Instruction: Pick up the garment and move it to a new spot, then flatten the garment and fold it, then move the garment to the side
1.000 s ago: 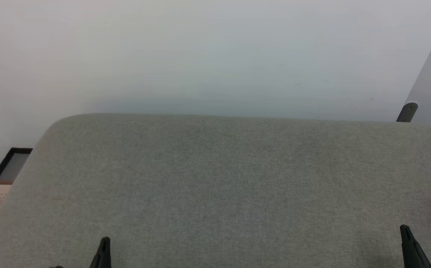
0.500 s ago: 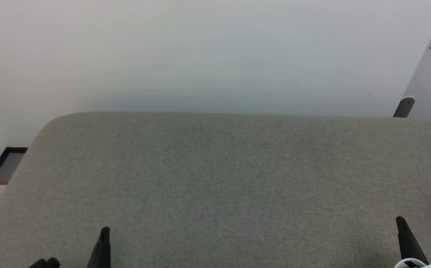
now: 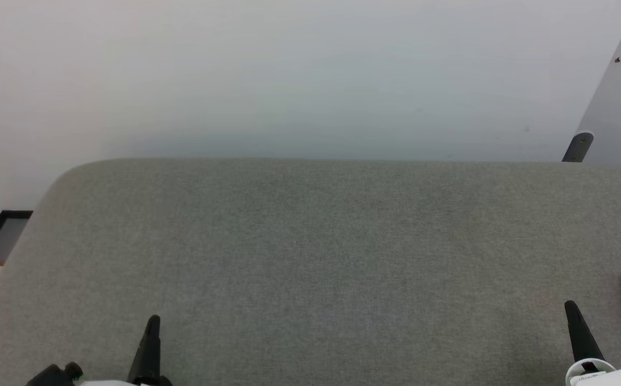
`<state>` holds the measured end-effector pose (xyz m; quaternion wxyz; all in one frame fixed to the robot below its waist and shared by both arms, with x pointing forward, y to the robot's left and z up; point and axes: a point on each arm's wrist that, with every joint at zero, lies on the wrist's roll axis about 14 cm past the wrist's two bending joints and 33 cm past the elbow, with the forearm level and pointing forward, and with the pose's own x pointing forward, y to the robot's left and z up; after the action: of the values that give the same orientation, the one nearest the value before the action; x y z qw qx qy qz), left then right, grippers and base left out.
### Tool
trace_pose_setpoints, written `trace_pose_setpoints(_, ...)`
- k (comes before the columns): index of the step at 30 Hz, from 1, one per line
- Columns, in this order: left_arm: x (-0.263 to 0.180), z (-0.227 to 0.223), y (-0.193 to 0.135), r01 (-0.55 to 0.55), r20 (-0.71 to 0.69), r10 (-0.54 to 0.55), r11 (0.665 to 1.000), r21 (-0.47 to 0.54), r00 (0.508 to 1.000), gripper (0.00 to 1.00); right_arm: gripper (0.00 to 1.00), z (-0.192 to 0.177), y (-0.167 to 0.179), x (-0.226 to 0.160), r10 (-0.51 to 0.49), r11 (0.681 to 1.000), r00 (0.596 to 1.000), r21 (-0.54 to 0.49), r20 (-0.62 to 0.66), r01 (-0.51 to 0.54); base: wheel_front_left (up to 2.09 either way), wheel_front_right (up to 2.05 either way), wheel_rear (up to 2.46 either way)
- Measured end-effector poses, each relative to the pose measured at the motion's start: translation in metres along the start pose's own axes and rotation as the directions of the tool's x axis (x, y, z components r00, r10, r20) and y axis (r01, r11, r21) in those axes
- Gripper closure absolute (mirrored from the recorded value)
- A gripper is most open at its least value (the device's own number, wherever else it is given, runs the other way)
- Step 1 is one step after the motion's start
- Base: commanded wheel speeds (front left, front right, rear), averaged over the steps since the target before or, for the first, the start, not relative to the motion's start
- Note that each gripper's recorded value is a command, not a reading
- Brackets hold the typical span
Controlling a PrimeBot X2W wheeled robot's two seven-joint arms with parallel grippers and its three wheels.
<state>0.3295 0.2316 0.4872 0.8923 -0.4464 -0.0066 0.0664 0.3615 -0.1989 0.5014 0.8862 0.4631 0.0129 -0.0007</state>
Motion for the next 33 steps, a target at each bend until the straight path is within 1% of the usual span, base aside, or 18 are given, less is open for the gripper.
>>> trace_pose_setpoints(8, 0.007, -0.003, -0.004, 0.004, -0.013, -0.005, 0.996, -0.090, 1.000, 1.00, 1.00, 0.000, 0.000, 0.004, -0.002, 0.997, 1.000, 0.082, 0.001, 0.002, 0.00, 0.00, 0.00)
trace_pose_setpoints(16, 0.014, -0.004, -0.008, 0.010, -0.022, -0.014, 0.985, -0.174, 1.000, 1.00, 1.00, 0.000, 0.000, 0.007, -0.004, 0.987, 1.000, 0.159, 0.001, 0.004, 0.00, 0.00, 0.00)
trace_pose_setpoints(33, 0.027, -0.008, -0.017, 0.020, -0.043, -0.037, 0.944, -0.330, 0.998, 1.00, 1.00, 0.001, 0.001, 0.014, -0.002, 0.949, 1.000, 0.316, 0.003, 0.001, 0.00, 0.00, 0.00)
